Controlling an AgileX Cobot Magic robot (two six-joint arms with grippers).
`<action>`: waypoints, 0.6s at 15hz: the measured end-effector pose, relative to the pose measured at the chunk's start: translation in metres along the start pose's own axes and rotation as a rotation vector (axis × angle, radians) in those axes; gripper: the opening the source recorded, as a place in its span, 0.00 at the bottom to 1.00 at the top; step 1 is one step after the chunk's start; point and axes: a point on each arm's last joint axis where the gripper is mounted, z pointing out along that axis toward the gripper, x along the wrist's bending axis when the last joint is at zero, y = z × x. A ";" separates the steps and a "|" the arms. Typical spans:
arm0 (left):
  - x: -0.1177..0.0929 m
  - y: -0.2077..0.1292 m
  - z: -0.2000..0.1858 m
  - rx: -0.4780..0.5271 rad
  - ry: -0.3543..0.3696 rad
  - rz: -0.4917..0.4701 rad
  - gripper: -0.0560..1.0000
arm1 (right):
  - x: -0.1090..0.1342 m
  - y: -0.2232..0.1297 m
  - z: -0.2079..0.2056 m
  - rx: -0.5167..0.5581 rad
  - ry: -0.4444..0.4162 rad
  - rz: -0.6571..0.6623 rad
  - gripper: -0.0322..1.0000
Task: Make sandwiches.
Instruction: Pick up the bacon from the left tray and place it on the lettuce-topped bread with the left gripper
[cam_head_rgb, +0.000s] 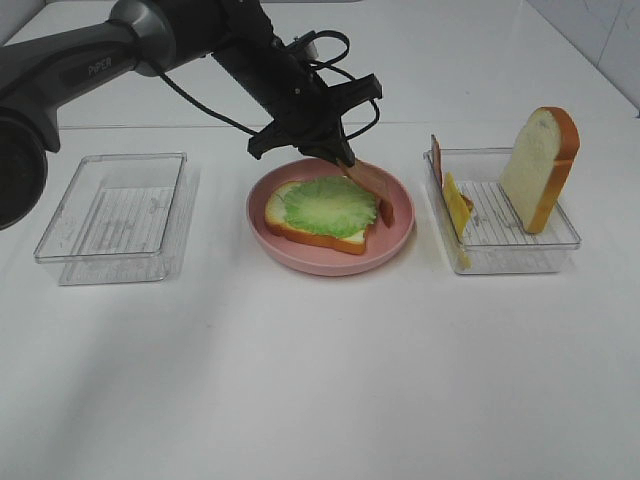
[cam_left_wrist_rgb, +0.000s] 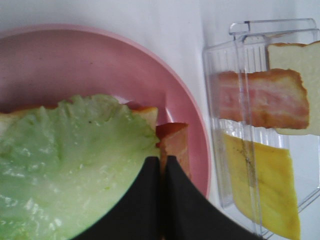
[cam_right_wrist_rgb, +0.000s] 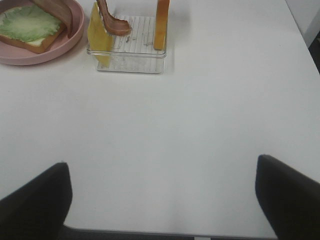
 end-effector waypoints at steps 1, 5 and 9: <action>0.003 0.000 -0.001 -0.003 0.031 0.021 0.05 | 0.000 0.000 0.000 0.000 0.000 0.000 0.96; 0.018 -0.001 -0.007 0.031 0.226 0.116 0.05 | 0.000 0.000 0.000 0.000 0.000 0.000 0.96; 0.025 -0.001 -0.009 0.039 0.301 0.149 0.05 | 0.000 0.000 0.000 0.001 0.000 0.000 0.96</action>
